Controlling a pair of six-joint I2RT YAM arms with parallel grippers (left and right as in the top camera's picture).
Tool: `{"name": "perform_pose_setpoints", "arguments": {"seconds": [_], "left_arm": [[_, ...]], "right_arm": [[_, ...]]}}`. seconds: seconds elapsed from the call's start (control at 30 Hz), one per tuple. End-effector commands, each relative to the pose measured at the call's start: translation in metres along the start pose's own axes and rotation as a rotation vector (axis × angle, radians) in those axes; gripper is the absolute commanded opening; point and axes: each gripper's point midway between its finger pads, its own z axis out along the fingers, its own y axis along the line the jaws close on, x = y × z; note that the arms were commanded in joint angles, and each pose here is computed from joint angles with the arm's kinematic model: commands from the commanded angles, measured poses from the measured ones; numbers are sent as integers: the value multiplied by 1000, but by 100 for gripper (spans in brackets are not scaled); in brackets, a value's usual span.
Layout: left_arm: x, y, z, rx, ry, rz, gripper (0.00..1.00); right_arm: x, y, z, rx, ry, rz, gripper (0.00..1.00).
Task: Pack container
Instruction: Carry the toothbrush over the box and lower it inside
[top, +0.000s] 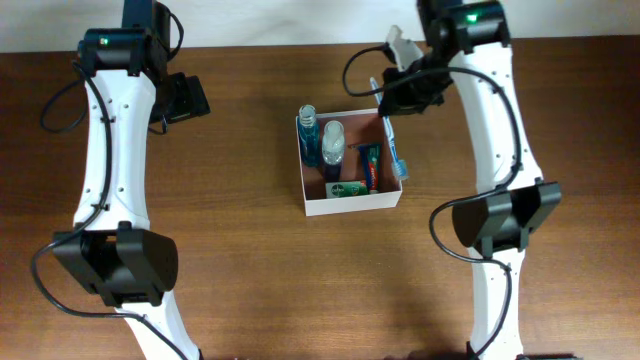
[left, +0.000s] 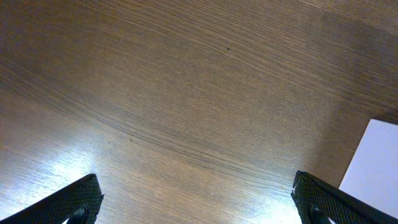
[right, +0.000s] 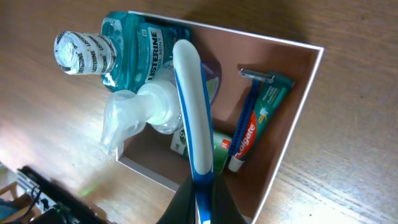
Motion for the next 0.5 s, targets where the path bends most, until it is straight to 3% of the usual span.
{"name": "perform_pose_setpoints", "arguments": {"seconds": [0.0,0.27,0.47], "left_arm": [[1,0,4,-4,10,-12,99],[1,0,4,-4,10,-12,99],[1,0,4,-4,10,-12,99]], "right_arm": [[-4,3,6,62,-10,52,4],[-17,-4,17,196,-75,241,4],[-9,-13,28,309,-90,512,4]]}}
